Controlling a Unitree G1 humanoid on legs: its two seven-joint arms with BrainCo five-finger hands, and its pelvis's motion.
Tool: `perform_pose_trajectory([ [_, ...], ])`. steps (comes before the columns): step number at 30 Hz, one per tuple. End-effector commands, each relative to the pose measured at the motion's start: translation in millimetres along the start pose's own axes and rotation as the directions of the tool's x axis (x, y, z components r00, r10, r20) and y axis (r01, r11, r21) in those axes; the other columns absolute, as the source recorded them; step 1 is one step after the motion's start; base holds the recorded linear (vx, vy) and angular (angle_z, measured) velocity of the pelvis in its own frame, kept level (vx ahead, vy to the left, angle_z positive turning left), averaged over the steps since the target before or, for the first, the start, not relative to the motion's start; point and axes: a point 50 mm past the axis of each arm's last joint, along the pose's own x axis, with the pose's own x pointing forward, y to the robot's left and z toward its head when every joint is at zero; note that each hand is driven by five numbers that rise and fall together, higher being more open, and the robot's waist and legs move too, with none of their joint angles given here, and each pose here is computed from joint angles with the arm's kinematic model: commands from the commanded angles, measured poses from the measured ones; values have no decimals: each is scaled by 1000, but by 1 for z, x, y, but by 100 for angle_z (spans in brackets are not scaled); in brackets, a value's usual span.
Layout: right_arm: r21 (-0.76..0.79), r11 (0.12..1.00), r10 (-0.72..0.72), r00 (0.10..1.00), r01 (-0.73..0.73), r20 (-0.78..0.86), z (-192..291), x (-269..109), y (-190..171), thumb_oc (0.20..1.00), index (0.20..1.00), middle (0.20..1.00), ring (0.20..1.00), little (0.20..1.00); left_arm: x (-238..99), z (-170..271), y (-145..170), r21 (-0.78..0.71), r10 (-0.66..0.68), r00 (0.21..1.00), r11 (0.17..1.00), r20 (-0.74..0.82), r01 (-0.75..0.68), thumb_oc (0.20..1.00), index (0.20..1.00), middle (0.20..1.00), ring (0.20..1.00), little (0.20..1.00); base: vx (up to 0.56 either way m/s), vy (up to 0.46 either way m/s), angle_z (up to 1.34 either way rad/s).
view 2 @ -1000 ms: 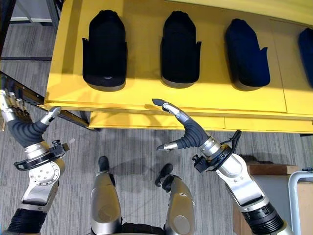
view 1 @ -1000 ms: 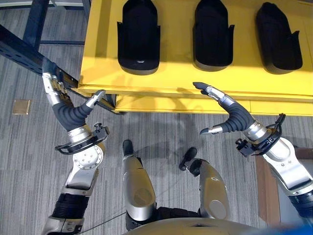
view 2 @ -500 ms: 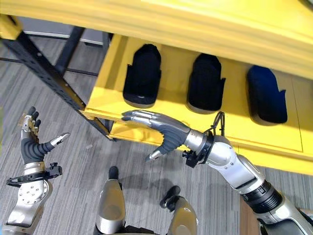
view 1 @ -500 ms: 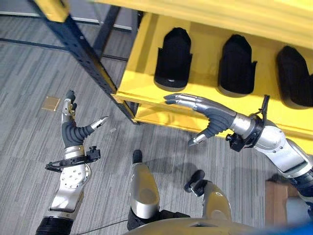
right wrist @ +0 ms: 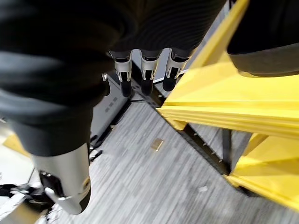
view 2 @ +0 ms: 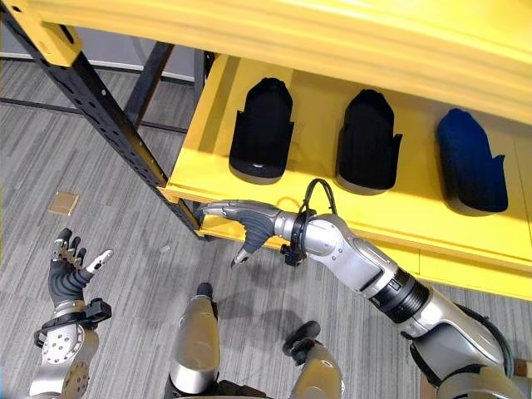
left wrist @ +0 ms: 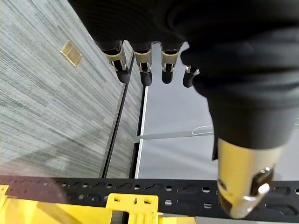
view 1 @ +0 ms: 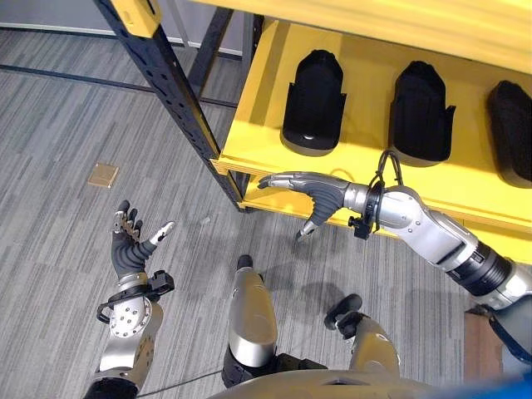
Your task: Move parts from the plastic box to the shelf.
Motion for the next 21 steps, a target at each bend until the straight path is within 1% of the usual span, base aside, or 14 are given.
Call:
perform_pose_trajectory([
  [1,-102,986,-132,990,136,38,12,1,-29,1000,1000,1000,1000,1000,-2,8,11,-63,79,996,995,49,-75,1000,1000,1000,1000,1000,-21,180,-8],
  [5,-113,985,-130,991,133,31,10,2,-30,1000,1000,1000,1000,1000,-2,7,12,-72,90,995,994,46,-86,1000,1000,1000,1000,1000,-6,51,-29],
  [10,-113,985,-130,991,133,31,10,2,-30,1000,1000,1000,1000,1000,-2,7,12,-72,90,995,994,46,-86,1000,1000,1000,1000,1000,6,44,-1],
  [11,-150,978,-150,988,143,-35,-4,3,-31,1000,1000,1000,1000,1000,2,10,19,-83,188,980,980,59,-182,1000,1000,1000,1000,1000,37,232,-6],
  [12,-162,975,-162,986,155,-33,-5,5,-33,1000,1000,1000,1000,1000,2,11,19,-84,197,978,978,63,-192,1000,1000,1000,1000,1000,44,244,1],
  [16,-191,967,-182,982,171,-42,-8,4,-39,1000,1000,1000,1000,1000,4,11,18,-90,204,977,976,58,-199,1000,1000,1000,1000,1000,13,40,-39],
  [21,-223,962,-172,983,155,-56,-9,5,-44,1000,1000,1000,1000,1000,5,10,15,-108,193,980,977,51,-186,1000,1000,1000,1000,1000,-17,46,-5],
])
